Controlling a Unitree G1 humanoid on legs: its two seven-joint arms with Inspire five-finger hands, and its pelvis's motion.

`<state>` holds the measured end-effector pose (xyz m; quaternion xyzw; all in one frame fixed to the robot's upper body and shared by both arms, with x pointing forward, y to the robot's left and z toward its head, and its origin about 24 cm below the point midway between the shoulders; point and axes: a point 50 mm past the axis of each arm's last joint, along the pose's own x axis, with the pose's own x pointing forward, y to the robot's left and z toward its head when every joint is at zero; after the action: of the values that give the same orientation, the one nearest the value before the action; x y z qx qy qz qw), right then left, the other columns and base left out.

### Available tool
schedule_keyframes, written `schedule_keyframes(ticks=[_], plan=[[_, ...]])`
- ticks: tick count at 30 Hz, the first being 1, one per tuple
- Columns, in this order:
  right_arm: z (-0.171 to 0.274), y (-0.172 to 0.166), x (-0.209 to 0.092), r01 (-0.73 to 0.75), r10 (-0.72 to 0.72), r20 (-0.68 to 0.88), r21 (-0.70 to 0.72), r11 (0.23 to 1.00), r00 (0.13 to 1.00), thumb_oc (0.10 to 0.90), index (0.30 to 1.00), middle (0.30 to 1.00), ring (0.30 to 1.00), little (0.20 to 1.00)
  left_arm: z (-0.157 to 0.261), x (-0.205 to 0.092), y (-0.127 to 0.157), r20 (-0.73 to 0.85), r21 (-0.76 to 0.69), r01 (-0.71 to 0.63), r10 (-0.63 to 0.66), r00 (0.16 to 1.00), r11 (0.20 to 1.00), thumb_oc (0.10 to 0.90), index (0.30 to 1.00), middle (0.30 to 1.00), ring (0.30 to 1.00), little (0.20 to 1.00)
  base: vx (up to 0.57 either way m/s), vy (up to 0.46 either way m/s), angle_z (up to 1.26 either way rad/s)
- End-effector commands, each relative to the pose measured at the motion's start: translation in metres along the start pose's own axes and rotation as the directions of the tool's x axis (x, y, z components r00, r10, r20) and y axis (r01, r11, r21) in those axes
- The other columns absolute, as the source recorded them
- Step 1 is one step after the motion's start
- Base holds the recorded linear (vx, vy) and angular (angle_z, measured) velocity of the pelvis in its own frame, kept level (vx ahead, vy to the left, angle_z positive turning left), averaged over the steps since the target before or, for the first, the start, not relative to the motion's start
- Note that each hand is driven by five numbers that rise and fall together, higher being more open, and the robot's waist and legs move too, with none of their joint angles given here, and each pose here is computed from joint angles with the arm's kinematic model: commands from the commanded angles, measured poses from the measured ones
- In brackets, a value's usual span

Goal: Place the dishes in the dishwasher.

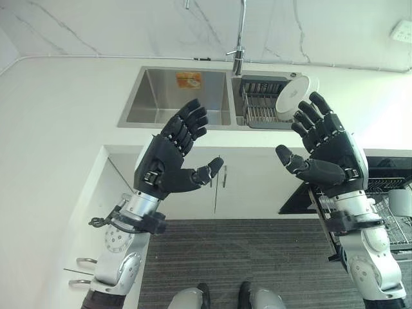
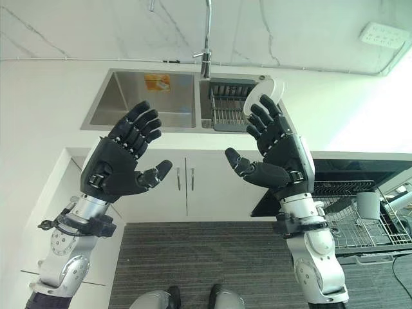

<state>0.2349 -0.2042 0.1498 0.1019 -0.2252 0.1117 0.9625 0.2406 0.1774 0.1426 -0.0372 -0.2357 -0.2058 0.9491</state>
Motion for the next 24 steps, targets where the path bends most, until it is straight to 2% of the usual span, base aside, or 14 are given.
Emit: schedule_keyframes(ticks=[1,7,20,24], plan=[[0.045,0.016,0.021,-0.116,0.106,0.321,0.01,0.993,0.941,0.8,0.9,0.9,0.9,0.9,0.046,0.015,-0.009,0.266,0.13,0.068,-0.101,0.959,0.989,0.8,0.9,0.9,0.9,0.9,0.04,-0.071,-0.22],[0.047,0.016,0.017,-0.123,0.098,0.341,0.054,0.991,0.935,0.8,0.9,0.9,0.9,0.9,0.052,0.019,-0.004,0.261,0.15,0.057,-0.095,0.961,0.987,0.8,0.9,0.9,0.9,0.9,0.13,-0.237,-0.1],[0.06,0.014,0.017,-0.127,0.115,0.312,0.02,0.992,0.943,0.8,0.9,0.9,0.9,0.9,0.054,0.006,-0.006,0.266,0.084,0.029,-0.05,0.963,0.996,0.8,0.9,0.9,0.9,0.9,0.22,-0.39,0.27],[0.061,0.012,0.014,-0.114,0.11,0.319,-0.006,0.994,0.941,0.8,0.9,0.9,0.9,0.9,0.053,0.006,-0.008,0.293,0.063,0.049,-0.065,0.954,0.997,0.8,0.9,0.9,0.9,0.9,0.07,-0.211,0.08]])
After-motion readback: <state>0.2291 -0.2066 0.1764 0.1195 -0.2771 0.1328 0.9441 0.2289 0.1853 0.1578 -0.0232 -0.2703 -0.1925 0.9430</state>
